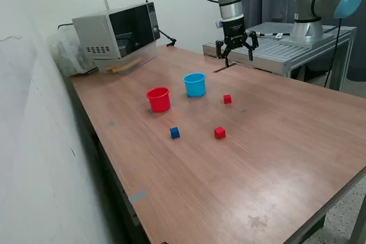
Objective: Place red objects in the red bin, and blue objects in the blue bin.
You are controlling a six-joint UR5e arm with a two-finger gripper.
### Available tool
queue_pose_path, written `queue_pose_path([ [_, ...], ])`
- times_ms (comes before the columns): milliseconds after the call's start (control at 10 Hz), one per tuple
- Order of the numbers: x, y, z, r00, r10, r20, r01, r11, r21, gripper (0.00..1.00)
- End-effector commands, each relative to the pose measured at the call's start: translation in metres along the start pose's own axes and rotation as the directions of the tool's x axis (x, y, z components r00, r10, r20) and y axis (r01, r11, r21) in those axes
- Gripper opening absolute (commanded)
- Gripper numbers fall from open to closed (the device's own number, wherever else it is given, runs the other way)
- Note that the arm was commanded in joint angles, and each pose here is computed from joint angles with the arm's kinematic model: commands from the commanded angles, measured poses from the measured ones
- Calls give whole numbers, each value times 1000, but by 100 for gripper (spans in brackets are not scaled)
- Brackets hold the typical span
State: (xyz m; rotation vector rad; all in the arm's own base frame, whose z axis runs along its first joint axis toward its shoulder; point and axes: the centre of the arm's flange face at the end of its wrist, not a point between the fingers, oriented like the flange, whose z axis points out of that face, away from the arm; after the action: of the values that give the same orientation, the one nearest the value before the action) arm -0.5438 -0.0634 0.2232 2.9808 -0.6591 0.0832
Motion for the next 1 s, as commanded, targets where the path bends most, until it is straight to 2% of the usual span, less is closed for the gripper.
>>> queue_pose_path([
  [0, -1, 27, -11, 991, -132, -5, 130, 983, -132, 100],
  [100, 12, 58, 7, 983, -182, -36, 176, 975, -139, 100],
  [200, 12, 67, 22, 981, -184, -59, 174, 974, -142, 100],
  [400, 0, 80, 39, 978, -193, -80, 179, 972, -151, 100],
  [700, -37, 71, 60, 983, -155, -99, 138, 978, -156, 100],
  [900, -47, 56, 77, 986, -125, -111, 103, 977, -190, 100],
])
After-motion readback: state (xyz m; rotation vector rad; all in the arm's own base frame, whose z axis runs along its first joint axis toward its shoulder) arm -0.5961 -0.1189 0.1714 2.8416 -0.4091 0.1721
